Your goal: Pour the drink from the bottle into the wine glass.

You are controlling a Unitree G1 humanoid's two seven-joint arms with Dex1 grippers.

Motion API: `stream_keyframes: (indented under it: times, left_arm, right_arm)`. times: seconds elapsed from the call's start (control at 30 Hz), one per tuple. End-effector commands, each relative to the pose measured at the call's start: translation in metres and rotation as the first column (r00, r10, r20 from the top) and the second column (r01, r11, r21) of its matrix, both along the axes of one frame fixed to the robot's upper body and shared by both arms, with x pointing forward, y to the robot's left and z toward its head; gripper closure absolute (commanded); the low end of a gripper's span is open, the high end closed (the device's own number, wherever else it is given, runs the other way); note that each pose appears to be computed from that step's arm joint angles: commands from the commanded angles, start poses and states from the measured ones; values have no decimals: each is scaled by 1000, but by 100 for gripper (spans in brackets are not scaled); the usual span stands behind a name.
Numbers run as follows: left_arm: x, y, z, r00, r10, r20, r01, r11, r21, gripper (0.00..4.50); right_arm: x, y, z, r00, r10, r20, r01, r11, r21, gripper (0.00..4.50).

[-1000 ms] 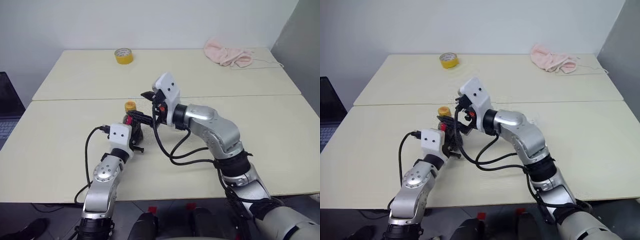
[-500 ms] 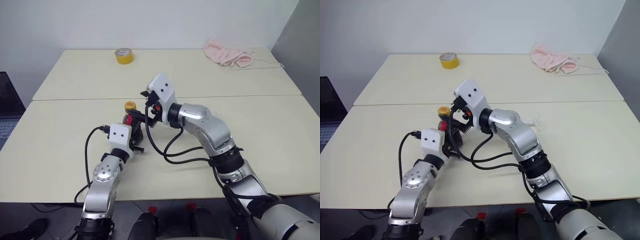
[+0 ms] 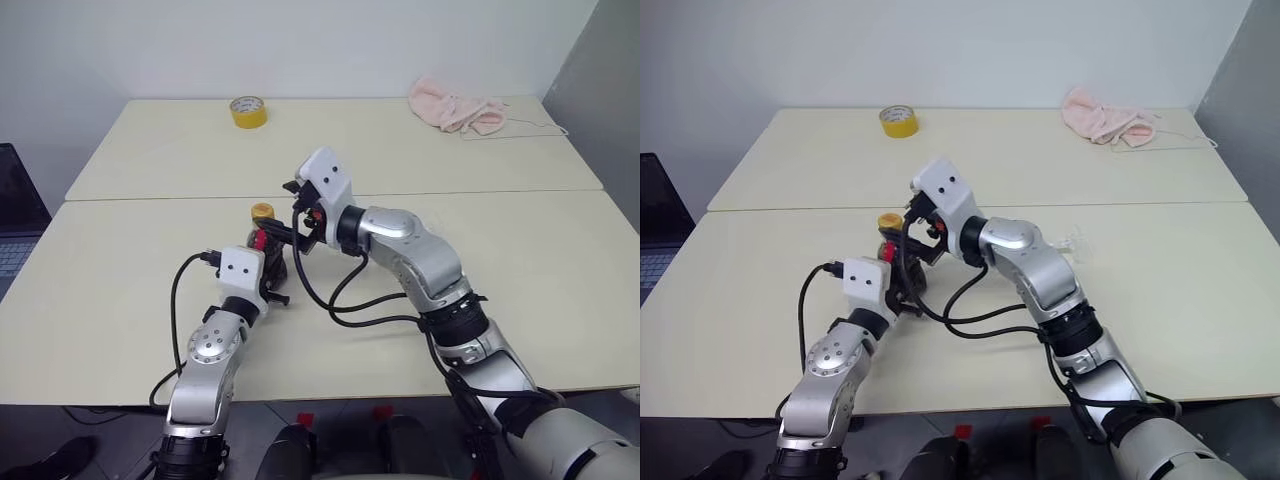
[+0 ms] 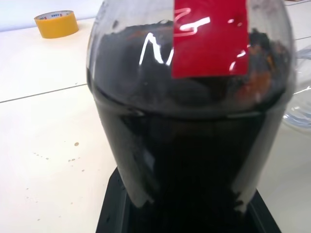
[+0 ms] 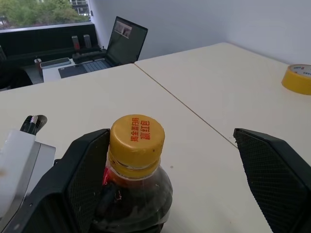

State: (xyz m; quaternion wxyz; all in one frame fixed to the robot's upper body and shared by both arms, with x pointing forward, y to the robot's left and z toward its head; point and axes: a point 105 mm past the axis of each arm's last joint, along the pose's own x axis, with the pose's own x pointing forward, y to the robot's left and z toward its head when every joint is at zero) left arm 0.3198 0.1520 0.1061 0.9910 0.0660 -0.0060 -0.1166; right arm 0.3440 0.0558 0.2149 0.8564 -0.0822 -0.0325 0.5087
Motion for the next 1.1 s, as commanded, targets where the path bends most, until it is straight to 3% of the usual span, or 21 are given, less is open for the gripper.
stream_keyframes:
  times: [0.03, 0.53, 0.8, 1.1]
  left_arm:
    - [-2, 0, 16, 998, -6, 63, 6, 1000, -1, 375]
    - [-1, -1, 17, 998, -13, 64, 13, 1000, 1, 375]
    - [0, -1, 17, 998, -14, 66, 14, 1000, 4, 375]
    - [0, -2, 17, 998, -17, 68, 17, 1000, 4, 375]
  right_arm:
    - [4, -16, 12, 998, -48, 34, 47, 998, 30, 17]
    - [9, -50, 10, 993, -115, 5, 115, 993, 27, 17]
    - [-25, -15, 21, 995, 67, -76, -60, 994, 89, 17]
    - [-15, 13, 21, 996, 49, -74, -41, 994, 103, 17]
